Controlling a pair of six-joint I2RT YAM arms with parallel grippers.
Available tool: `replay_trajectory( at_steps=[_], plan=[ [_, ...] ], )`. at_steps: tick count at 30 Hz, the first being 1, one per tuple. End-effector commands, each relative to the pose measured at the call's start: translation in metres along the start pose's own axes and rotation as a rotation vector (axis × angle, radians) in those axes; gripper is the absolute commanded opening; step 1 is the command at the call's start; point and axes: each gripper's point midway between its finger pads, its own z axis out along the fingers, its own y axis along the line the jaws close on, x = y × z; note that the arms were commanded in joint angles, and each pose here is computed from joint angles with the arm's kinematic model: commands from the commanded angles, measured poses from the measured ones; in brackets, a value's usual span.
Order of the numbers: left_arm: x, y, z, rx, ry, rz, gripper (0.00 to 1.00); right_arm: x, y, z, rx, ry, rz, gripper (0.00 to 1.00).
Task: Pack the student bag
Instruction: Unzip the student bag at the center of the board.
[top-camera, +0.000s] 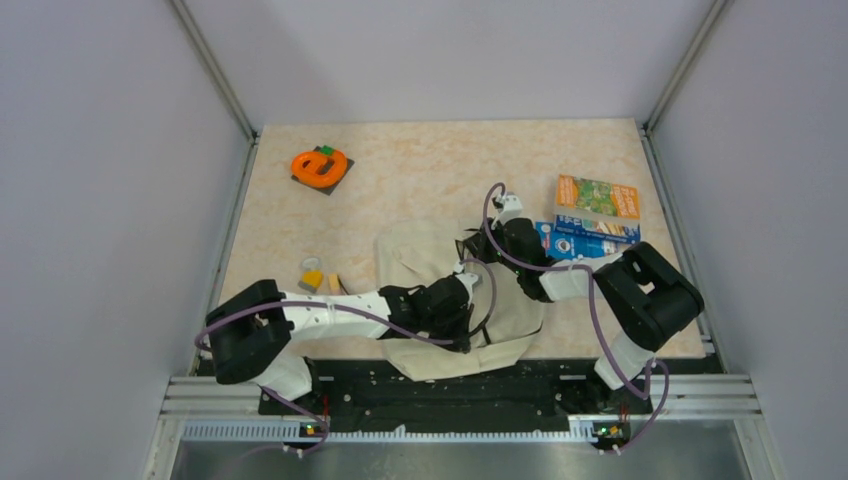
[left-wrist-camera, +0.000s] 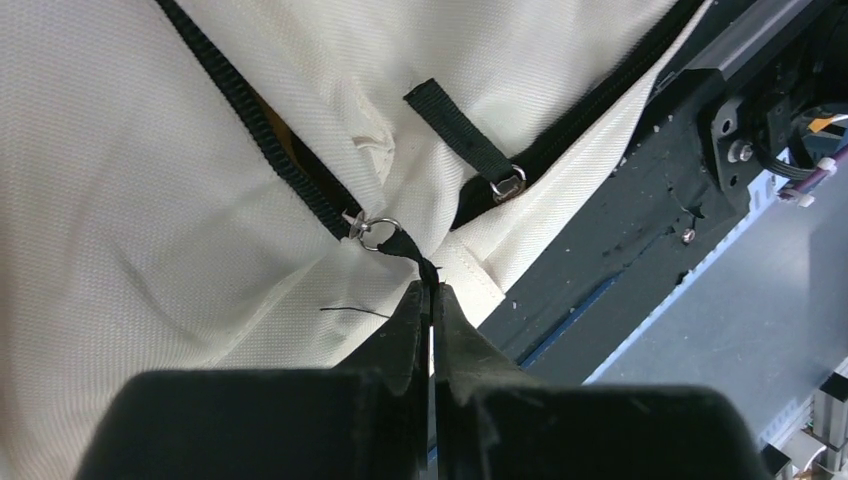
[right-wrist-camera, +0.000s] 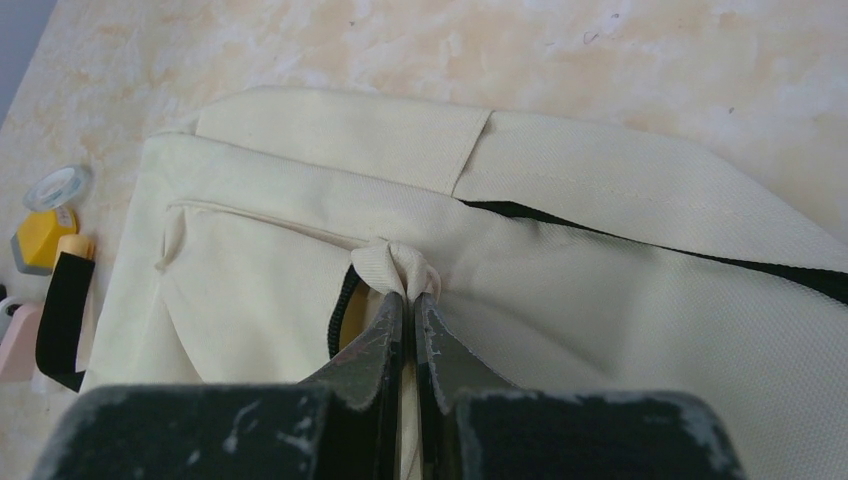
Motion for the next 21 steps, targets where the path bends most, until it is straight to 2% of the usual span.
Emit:
replay_trajectory(
  at_steps=[1, 7, 8, 9, 11, 12, 13, 16, 21],
  plan=[
    [0.023, -0.009, -0.004, 0.014, 0.101, 0.002, 0.0, -0.06, -0.002, 0.005, 0.049, -0.202, -0.021, 0.0],
    [-0.001, -0.014, -0.018, -0.008, 0.003, 0.026, 0.01, -0.065, 0.009, -0.001, 0.009, -0.178, -0.038, 0.0],
    [-0.009, -0.014, -0.023, -0.028, -0.027, 0.036, 0.06, -0.065, 0.013, -0.001, -0.001, -0.162, -0.045, 0.03],
    [-0.02, -0.012, -0.03, -0.065, -0.067, 0.039, 0.17, -0.066, 0.016, -0.003, -0.009, -0.15, -0.048, 0.15],
    [-0.046, -0.007, -0.048, -0.147, -0.171, 0.045, 0.49, -0.07, 0.02, -0.008, -0.015, -0.135, -0.051, 0.43],
    [-0.059, -0.008, -0.059, -0.164, -0.221, 0.051, 0.62, -0.072, 0.022, -0.013, -0.016, -0.131, -0.05, 0.53],
    [-0.069, -0.01, -0.068, -0.17, -0.266, 0.056, 0.69, -0.074, 0.023, -0.018, -0.015, -0.129, -0.052, 0.59],
    [-0.095, -0.01, -0.092, -0.184, -0.387, 0.062, 0.81, -0.078, 0.022, -0.034, 0.007, -0.114, -0.063, 0.66],
    [-0.118, 0.016, -0.11, -0.214, -0.461, -0.002, 0.81, -0.064, 0.007, -0.062, 0.095, -0.045, -0.044, 0.69]
  ],
)
